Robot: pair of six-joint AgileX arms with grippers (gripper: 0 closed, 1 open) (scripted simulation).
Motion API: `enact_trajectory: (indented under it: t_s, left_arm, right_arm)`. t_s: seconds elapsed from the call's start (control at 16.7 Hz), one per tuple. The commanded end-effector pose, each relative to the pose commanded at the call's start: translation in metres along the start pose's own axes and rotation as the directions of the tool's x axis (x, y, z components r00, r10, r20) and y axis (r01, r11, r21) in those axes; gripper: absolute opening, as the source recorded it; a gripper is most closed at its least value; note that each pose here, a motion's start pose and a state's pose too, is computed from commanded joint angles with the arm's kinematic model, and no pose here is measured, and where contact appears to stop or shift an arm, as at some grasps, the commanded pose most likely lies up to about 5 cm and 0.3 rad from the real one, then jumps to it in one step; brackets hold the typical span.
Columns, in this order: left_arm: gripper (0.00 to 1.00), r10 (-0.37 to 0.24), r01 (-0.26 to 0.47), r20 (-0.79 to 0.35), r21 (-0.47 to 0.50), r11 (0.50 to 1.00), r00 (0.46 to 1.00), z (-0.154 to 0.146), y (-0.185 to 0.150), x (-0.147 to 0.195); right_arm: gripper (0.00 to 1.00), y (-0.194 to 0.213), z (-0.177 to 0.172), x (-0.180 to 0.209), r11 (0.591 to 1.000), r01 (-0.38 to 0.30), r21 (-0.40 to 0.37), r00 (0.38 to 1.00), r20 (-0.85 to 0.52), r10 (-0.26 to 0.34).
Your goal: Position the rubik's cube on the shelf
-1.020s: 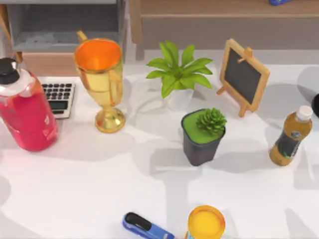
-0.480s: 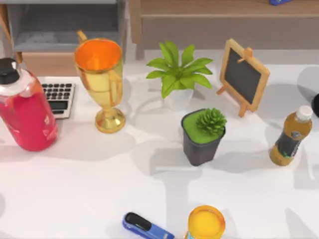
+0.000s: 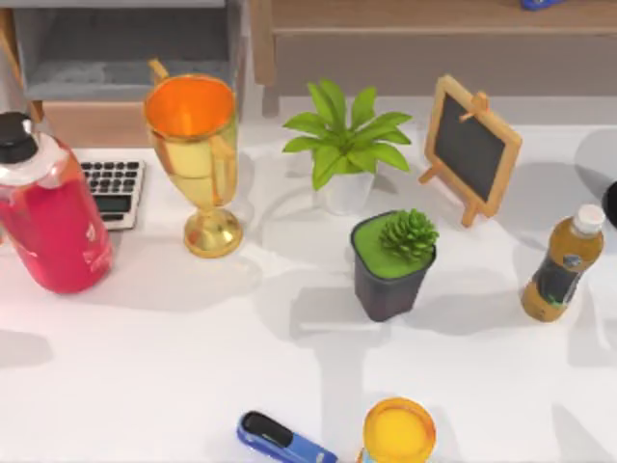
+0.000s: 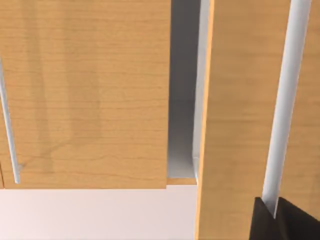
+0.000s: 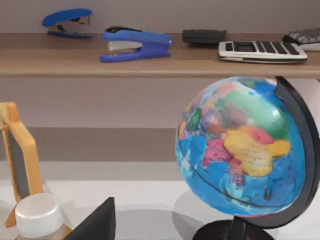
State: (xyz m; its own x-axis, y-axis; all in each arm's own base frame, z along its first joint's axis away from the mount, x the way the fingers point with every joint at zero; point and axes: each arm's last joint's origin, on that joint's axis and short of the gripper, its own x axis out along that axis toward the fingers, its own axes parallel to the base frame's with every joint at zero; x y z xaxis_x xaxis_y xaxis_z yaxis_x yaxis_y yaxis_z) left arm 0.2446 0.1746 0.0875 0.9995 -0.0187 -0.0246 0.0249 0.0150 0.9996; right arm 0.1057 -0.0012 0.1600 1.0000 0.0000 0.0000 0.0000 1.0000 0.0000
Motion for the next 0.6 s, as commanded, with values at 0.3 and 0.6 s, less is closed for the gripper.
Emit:
enact_trajectory:
  t_s: [0.3,0.6]
  left_arm:
    - [0.23,0.0,0.0,0.0,0.0,1.0,1.0,0.0,0.0,0.0]
    - [0.6,0.0,0.0,0.0,0.0,1.0,1.0,0.0,0.0,0.0]
  right_arm:
    - [1.0,0.0,0.0,0.0,1.0,0.0,0.0,1.0,0.0,0.0]
    - [1.0,0.0,0.0,0.0,1.0,0.0,0.0,1.0,0.0,0.0]
